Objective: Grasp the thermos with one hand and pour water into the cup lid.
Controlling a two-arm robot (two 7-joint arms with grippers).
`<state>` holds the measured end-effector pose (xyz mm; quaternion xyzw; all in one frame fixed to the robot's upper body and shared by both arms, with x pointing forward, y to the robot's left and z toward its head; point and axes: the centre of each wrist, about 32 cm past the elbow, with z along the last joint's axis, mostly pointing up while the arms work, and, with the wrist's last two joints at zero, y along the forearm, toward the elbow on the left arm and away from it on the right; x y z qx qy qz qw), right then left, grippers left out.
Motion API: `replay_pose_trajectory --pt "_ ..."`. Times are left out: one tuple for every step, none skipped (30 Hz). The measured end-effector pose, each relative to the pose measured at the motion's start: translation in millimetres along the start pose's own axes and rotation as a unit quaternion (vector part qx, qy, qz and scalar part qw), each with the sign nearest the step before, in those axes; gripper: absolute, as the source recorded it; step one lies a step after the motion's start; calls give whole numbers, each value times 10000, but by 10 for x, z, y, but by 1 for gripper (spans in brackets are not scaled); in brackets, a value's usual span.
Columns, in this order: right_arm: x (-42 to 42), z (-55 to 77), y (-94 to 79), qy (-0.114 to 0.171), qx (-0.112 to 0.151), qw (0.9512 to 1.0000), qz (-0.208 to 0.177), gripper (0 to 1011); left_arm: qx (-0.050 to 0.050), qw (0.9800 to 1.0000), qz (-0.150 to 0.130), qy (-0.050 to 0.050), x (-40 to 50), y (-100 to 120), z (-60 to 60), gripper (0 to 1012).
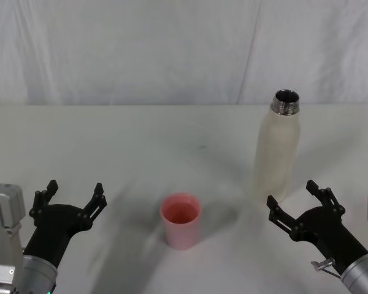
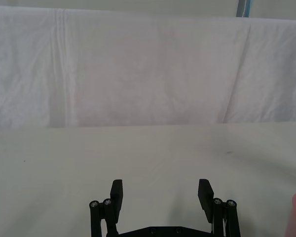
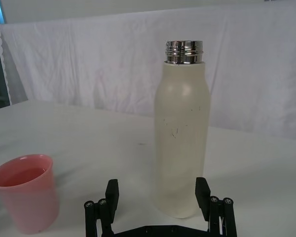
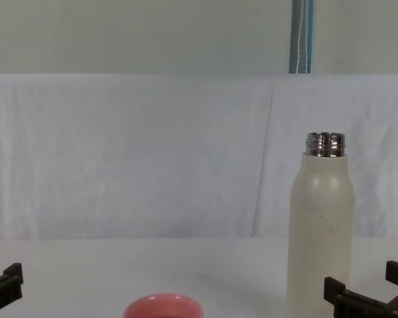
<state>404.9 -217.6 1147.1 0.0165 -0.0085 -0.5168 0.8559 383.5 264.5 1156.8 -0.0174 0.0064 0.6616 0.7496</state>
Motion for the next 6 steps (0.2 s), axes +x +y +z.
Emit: replay_pose_trajectory --pt "0 0 0 0 0 10000 0 1000 0 10000 0 0 0 0 0 1001" --pt "0 0 0 0 0 10000 0 1000 0 10000 0 0 0 0 0 1001" --pt "0 0 0 0 0 10000 0 1000 0 10000 0 0 0 0 0 1001" --pt "0 0 0 0 0 10000 0 1000 0 10000 0 0 0 0 0 1001" --pt "0 0 0 0 0 10000 0 1000 0 10000 0 0 0 0 0 1001" --pt "0 0 0 0 0 10000 0 1000 0 10000 0 0 0 0 0 1001"
